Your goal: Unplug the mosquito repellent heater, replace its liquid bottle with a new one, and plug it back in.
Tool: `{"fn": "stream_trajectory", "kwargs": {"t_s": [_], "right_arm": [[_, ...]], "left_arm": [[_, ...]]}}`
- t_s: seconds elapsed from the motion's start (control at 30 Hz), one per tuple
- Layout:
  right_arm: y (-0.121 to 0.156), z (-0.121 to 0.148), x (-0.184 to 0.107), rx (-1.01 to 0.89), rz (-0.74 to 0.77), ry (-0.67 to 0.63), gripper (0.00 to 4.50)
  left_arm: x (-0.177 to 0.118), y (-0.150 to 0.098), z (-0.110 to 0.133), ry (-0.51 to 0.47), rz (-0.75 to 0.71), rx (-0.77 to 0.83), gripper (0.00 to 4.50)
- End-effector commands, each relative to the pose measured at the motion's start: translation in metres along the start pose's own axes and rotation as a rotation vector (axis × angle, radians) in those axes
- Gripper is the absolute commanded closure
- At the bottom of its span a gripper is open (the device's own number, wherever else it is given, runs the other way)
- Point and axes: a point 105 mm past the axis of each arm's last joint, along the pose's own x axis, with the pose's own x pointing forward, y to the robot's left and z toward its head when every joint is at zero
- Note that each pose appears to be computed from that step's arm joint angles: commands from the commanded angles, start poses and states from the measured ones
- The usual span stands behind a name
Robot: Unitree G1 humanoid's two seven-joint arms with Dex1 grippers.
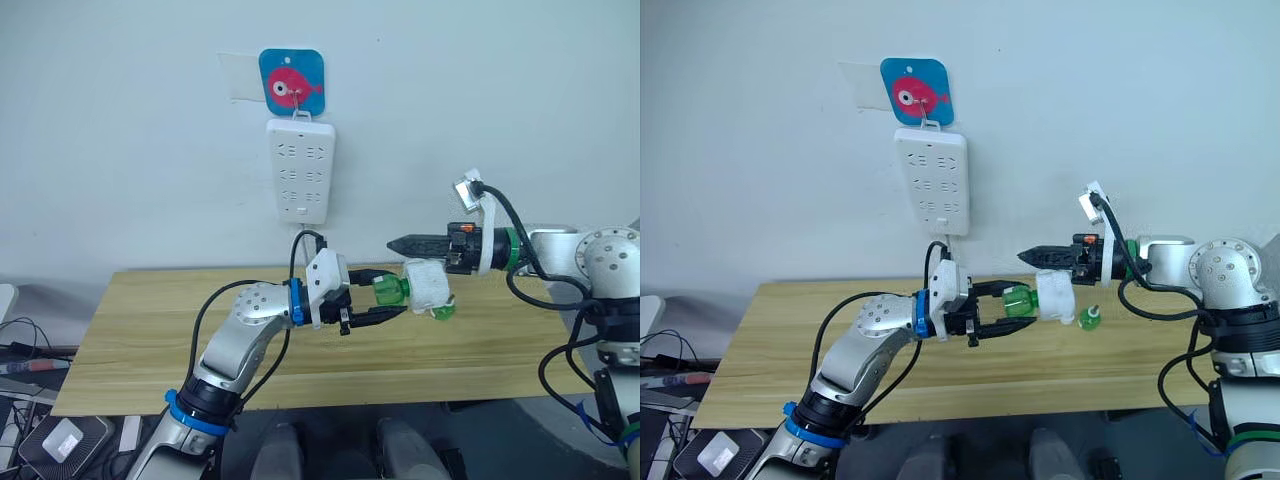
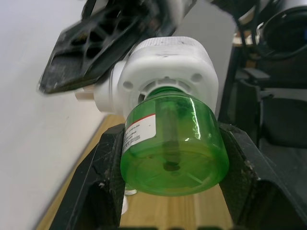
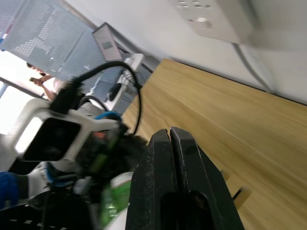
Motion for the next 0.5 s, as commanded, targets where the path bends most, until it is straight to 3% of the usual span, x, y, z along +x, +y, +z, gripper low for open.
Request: {"fn": "stream_trajectory", "kwargs": {"t_s": [0.03, 0.2, 0.5], "right_arm": [[-0.008, 0.002, -0.004, -0.023, -0.019, -0.009, 4.42], [-0.023, -0.012, -0.013, -0.003, -0.051, 0.021, 4.42], [-0.008, -0.028, -0.017, 0.009, 0.017, 0.061, 4.42]], "left_arm": [[0.003, -0.011, 0.021, -0.071, -0.058, 0.028, 2.24], [0.003, -0.007, 0.025, -0.089, -0.034, 0.010, 2.24], [0.003, 0.017, 0.033, -0.128, 0.082, -0.052, 2.24]]}}
